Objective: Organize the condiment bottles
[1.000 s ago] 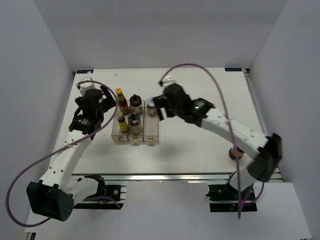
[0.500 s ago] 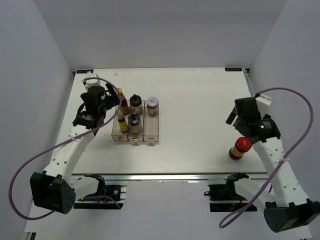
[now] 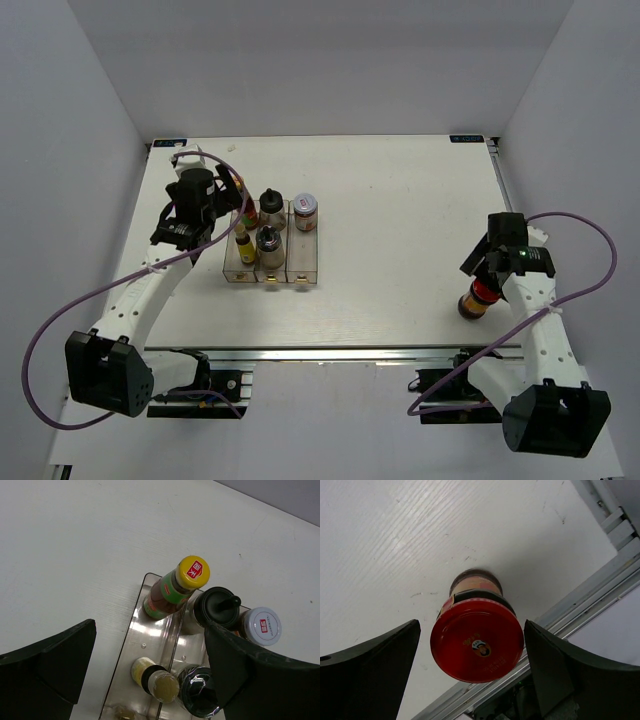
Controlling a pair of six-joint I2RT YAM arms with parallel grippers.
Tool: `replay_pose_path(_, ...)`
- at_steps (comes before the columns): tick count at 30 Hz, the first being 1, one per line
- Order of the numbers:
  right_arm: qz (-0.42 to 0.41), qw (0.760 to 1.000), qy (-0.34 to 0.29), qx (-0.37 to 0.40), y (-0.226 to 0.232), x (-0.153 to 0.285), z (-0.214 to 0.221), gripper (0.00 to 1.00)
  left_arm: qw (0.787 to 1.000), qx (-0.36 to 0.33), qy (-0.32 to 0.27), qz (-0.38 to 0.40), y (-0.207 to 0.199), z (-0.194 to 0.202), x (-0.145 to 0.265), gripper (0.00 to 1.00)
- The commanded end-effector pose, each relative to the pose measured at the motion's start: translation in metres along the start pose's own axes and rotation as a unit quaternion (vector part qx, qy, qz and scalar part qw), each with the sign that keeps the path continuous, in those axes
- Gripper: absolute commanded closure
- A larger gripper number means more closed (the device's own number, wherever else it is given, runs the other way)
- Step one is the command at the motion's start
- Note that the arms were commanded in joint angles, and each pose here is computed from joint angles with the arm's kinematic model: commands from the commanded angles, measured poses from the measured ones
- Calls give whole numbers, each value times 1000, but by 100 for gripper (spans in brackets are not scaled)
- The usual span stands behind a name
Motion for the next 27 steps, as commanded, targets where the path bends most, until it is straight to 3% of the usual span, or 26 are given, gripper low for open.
replay_pose_path(1, -45, 999, 9, 8, 9, -3, 5, 11, 1000, 7, -28, 7, -5, -19, 2, 2)
replay_pose_path(6, -36, 999, 27, 7, 7, -9, 15, 11, 1000, 7, -26, 3, -4, -18, 0, 2)
replay_pose_path(9, -28, 999, 22, 1, 6, -12, 15, 18, 1000, 7, -27, 2, -4, -17, 0, 2)
replay_pose_path(14, -17, 1000, 21, -1, 6, -16, 14, 37, 1000, 7, -25, -1, -2, -16, 1, 2)
replay_pose_path(15, -12, 1000, 20, -3, 5, -17, 14, 47, 1000, 7, -25, 1, -3, -16, 1, 2)
replay_pose_path(18, -6, 1000, 17, -3, 4, -17, 12, 60, 1000, 7, -27, 1, -2, -17, 2, 2)
replay_pose_path(19, -18, 1000, 20, 5, 6, -16, 12, 70, 1000, 7, -27, 1, -2, -17, 3, 2)
replay_pose_path(21, -39, 999, 10, 10, 11, -13, 7, 76, 1000, 7, -28, 1, -2, -17, 3, 2)
replay_pose_path(24, -102, 994, -17, 38, 22, 0, -6, 96, 1000, 8, -28, 1, -2, -17, 4, 2)
replay_pose_path(27, -194, 977, -51, 70, 42, 19, -20, 100, 999, 10, -32, 3, -1, -18, 7, 2)
Point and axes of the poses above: each gripper's point midway between its finger pads, its own x axis back along the fingers, its own y axis along the line the jaws close on, z = x × y, the point moved 6 cm from there along x, back along the fingers, and after that the axes turned 3 degrees about x, right-handed, at the moved point
